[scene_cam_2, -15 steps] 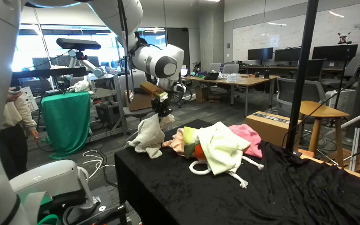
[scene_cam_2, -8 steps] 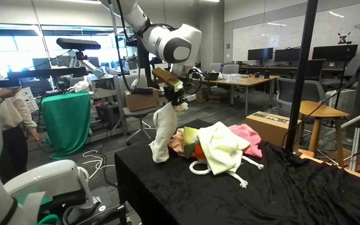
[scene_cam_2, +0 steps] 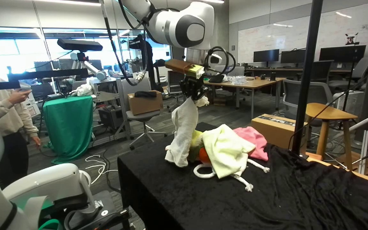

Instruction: Put the towels and the turnip plushie on the peach shirt

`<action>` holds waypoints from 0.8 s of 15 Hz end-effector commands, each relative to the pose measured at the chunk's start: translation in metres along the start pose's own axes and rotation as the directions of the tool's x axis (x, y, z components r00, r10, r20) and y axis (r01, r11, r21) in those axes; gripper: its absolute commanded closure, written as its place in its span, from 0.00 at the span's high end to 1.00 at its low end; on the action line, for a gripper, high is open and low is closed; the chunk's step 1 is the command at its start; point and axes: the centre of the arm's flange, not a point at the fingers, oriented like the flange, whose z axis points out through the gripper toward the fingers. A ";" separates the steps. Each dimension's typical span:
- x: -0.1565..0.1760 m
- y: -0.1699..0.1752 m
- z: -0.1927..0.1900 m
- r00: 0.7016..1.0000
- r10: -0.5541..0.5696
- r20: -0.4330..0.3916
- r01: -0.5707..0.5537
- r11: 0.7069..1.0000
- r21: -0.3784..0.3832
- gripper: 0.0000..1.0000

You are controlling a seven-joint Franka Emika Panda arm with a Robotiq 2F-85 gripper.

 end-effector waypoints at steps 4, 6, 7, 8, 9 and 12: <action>0.024 -0.006 0.004 0.997 -0.034 -0.064 0.018 0.973 -0.231 0.11; 0.032 -0.008 0.012 0.997 -0.026 -0.076 0.003 0.957 -0.291 0.11; 0.036 -0.008 0.017 0.997 -0.022 -0.073 -0.002 0.948 -0.318 0.11; 0.039 -0.007 0.023 0.997 -0.008 -0.076 -0.018 0.940 -0.341 0.37; 0.041 -0.006 0.026 0.997 0.002 -0.077 -0.029 0.934 -0.356 0.38; 0.046 0.003 0.038 0.996 0.040 -0.084 -0.070 0.917 -0.393 0.58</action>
